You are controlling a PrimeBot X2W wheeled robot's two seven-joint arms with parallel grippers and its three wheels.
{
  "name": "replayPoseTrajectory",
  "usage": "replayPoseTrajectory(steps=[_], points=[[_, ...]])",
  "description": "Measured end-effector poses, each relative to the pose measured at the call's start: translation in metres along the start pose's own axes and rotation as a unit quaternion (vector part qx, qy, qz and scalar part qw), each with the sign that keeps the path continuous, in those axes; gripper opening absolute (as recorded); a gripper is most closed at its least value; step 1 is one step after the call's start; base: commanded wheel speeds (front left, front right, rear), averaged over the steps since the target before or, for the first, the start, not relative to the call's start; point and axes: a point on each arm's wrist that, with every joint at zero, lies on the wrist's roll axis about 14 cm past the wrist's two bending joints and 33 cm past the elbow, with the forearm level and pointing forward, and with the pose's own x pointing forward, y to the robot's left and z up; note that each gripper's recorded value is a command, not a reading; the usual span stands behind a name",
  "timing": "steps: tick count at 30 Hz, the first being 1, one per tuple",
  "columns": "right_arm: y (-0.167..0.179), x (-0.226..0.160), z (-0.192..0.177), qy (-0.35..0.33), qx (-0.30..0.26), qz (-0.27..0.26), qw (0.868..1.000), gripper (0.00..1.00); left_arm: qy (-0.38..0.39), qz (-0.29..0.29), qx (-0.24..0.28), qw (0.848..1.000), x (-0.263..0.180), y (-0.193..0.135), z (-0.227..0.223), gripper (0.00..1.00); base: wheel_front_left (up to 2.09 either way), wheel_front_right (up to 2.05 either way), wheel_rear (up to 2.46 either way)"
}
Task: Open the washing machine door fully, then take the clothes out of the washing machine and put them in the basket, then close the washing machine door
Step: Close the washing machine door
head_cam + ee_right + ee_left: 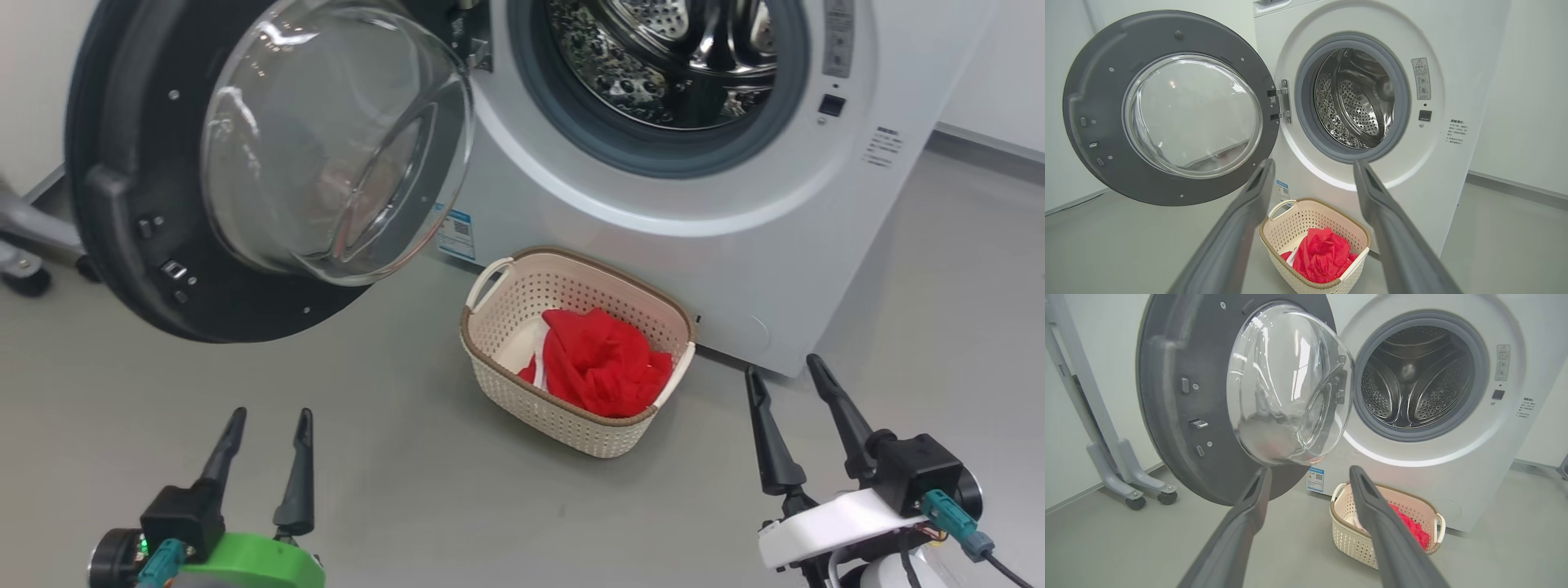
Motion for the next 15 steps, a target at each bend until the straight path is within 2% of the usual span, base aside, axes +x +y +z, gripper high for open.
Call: replayPoseTrajectory(steps=[6, 15], points=[[0.028, 0.007, -0.007, 0.009, 0.012, 0.047, 0.999, 1.0, -0.019, 0.045, 0.009, 0.999, -0.008, 0.027, 0.013, 1.0, 0.0, 0.0, 0.0], [0.034, 0.013, -0.01, 0.013, 0.015, 0.063, 0.998, 1.0, -0.028, 0.055, 0.012, 0.998, -0.009, 0.031, 0.02, 1.0, 0.0, 0.0, 0.0]])
